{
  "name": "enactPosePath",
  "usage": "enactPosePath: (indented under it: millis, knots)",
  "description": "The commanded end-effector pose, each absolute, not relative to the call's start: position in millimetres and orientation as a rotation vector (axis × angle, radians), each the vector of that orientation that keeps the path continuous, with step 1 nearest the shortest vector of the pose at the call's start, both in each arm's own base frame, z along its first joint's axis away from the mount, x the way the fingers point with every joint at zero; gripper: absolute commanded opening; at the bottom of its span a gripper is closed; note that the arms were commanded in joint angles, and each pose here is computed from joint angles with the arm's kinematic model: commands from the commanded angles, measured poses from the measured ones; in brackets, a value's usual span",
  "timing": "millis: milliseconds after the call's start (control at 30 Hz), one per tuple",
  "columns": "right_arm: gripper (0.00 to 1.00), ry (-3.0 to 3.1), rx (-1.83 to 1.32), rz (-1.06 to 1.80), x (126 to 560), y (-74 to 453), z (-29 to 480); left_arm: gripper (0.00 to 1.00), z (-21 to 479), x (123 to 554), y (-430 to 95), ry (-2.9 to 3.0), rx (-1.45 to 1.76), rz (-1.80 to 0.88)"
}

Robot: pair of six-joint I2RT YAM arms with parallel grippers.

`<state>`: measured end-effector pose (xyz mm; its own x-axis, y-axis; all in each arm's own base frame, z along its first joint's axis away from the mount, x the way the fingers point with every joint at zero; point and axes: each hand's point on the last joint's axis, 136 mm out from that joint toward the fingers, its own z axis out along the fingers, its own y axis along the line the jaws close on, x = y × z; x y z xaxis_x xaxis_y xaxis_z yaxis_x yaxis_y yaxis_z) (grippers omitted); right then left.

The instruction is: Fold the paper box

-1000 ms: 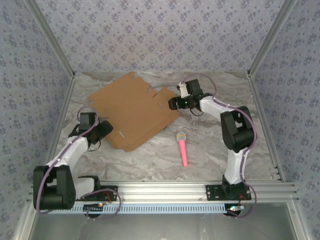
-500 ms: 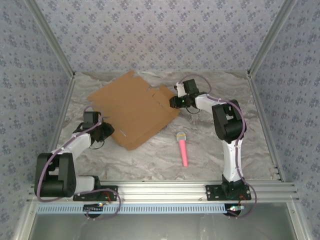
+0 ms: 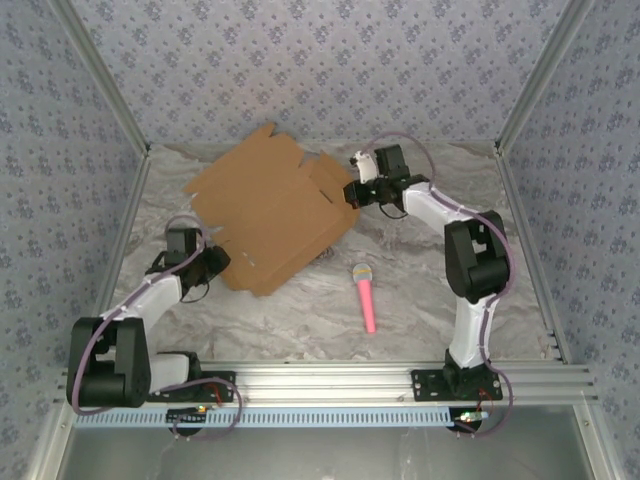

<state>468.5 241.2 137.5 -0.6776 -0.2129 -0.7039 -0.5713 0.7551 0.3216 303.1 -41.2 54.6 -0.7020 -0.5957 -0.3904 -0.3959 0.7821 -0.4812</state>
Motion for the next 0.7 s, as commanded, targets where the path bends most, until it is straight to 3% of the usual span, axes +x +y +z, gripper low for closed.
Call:
enactPosePath:
  millis: [0, 167, 333, 533, 667]
  knots:
    - [0.00, 2.286, -0.740, 0.633, 445, 229, 153, 0.51, 54, 291, -25, 2.447, -0.729, -0.348]
    - [0.00, 2.179, -0.777, 0.597, 434, 215, 198, 0.63, 98, 287, 5, 2.332, -0.704, -0.150]
    - [0.00, 2.014, -0.794, 0.604, 425, 216, 267, 0.82, 210, 311, -2, 2.054, -0.540, -0.234]
    - [0.00, 1.878, -0.835, 0.640, 410, 224, 330, 0.80, 353, 352, -71, 1.814, -0.085, -0.463]
    - [0.00, 1.808, -0.880, 0.638, 399, 226, 360, 0.78, 415, 363, -126, 1.739, 0.267, -0.456]
